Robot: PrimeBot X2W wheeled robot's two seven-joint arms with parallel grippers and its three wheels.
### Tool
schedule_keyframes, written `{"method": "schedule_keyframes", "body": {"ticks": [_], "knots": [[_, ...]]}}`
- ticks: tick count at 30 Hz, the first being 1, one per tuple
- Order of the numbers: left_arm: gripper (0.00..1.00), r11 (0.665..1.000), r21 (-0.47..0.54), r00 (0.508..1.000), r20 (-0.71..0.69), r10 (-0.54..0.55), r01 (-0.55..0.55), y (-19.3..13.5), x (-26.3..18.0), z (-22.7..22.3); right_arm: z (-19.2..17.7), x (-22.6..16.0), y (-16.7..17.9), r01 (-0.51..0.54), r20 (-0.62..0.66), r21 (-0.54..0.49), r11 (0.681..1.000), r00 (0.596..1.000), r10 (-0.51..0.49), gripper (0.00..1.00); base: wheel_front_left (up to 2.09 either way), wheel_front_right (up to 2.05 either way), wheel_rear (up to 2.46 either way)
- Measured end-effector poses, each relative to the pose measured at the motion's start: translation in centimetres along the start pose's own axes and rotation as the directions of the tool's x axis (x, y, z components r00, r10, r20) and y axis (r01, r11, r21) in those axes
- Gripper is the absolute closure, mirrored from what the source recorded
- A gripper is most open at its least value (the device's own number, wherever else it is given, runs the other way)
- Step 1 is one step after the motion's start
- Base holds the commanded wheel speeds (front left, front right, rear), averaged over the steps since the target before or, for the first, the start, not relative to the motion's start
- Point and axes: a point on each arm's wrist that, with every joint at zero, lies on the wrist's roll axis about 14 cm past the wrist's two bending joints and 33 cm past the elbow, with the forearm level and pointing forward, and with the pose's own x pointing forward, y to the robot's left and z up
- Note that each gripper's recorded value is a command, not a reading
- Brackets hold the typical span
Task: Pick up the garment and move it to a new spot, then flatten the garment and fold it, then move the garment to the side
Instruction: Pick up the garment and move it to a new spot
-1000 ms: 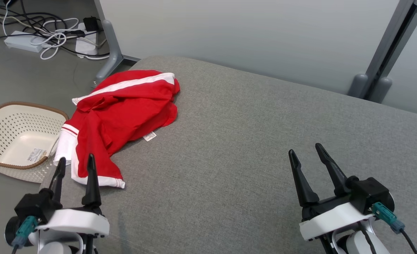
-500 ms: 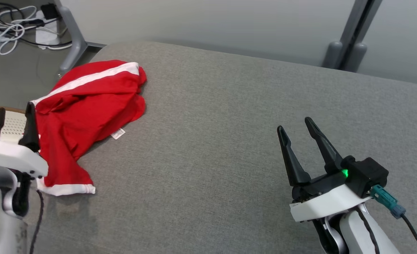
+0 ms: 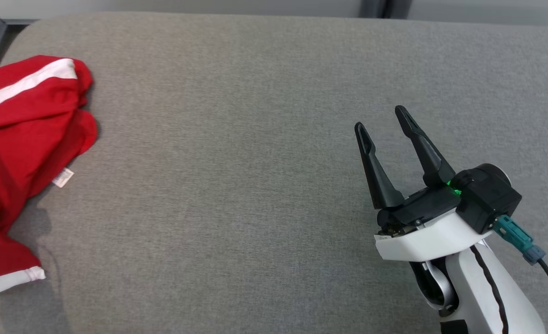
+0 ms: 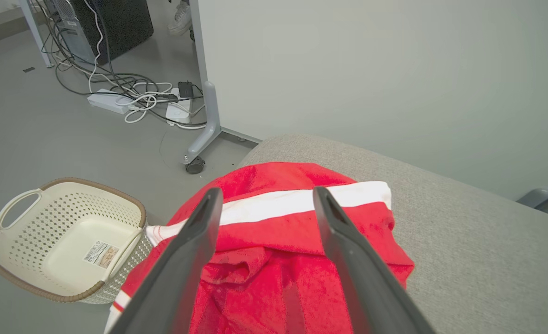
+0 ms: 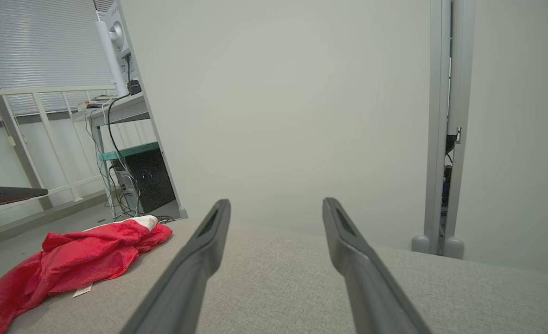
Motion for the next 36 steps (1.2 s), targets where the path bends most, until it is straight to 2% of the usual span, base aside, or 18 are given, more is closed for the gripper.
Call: {"method": "schedule_keyframes", "body": {"ticks": [7, 12, 15, 17, 21, 22, 23, 24, 36], "knots": [[0.00, 0.999, 0.038, 0.982, -0.190, 0.011, -0.004, -1.1, 4.1, -4.2, -1.2, -1.2, -3.7, 0.091, -0.028, -0.020, 0.996, 0.995, -0.092, 0.00, 0.00, 0.00, 0.00], [0.00, 0.999, 0.048, 0.962, -0.272, 0.023, -0.010, -1.5, 5.9, -6.2, -1.8, -1.9, -5.3, 0.133, -0.046, -0.031, 0.991, 0.990, -0.134, 0.00, 0.00, 0.00, 0.00], [0.00, 0.999, 0.049, 0.937, -0.349, 0.030, -0.014, -1.7, 6.3, -8.1, -2.0, -1.8, -5.9, 0.142, -0.048, -0.034, 0.989, 0.989, -0.143, 0.00, 0.00, 0.00, 0.00], [0.00, 0.998, 0.064, 0.903, -0.428, 0.039, -0.012, -1.9, 6.5, -10.2, -2.7, -1.9, -6.3, 0.147, -0.062, -0.038, 0.988, 0.987, -0.149, 0.00, 0.00, 0.00, 0.00], [0.00, 0.997, 0.080, 0.868, -0.495, 0.039, 0.001, -2.3, 6.5, -12.1, -3.4, -1.8, -6.8, 0.154, -0.072, -0.037, 0.987, 0.985, -0.156, 0.00, 0.00, 0.00, 0.00], [0.18, 0.997, 0.080, 0.864, -0.502, 0.035, 0.007, -2.5, 6.6, -12.3, -3.5, -1.8, -6.9, 0.155, -0.074, -0.036, 0.987, 0.985, -0.158, 0.00, 0.00, 0.00, 0.00], [0.78, 0.996, 0.084, 0.865, -0.500, 0.031, 0.013, -2.6, 6.6, -12.3, -3.6, -1.8, -6.9, 0.156, -0.076, -0.037, 0.987, 0.984, -0.158, 0.00, 0.00, 0.00, 0.00], [1.00, 0.996, 0.087, 0.871, -0.491, 0.028, 0.017, -2.6, 6.7, -12.1, -3.6, -1.8, -6.9, 0.155, -0.077, -0.039, 0.987, 0.984, -0.158, 0.00, 0.00, 0.00, 0.00], [1.00, 0.991, 0.123, 0.929, -0.370, -0.005, 0.054, -2.7, 6.2, -8.0, -2.6, -1.7, -5.5, 0.131, -0.062, -0.042, 0.991, 0.989, -0.133, 0.00, 0.00, 0.00, 0.00]]}}
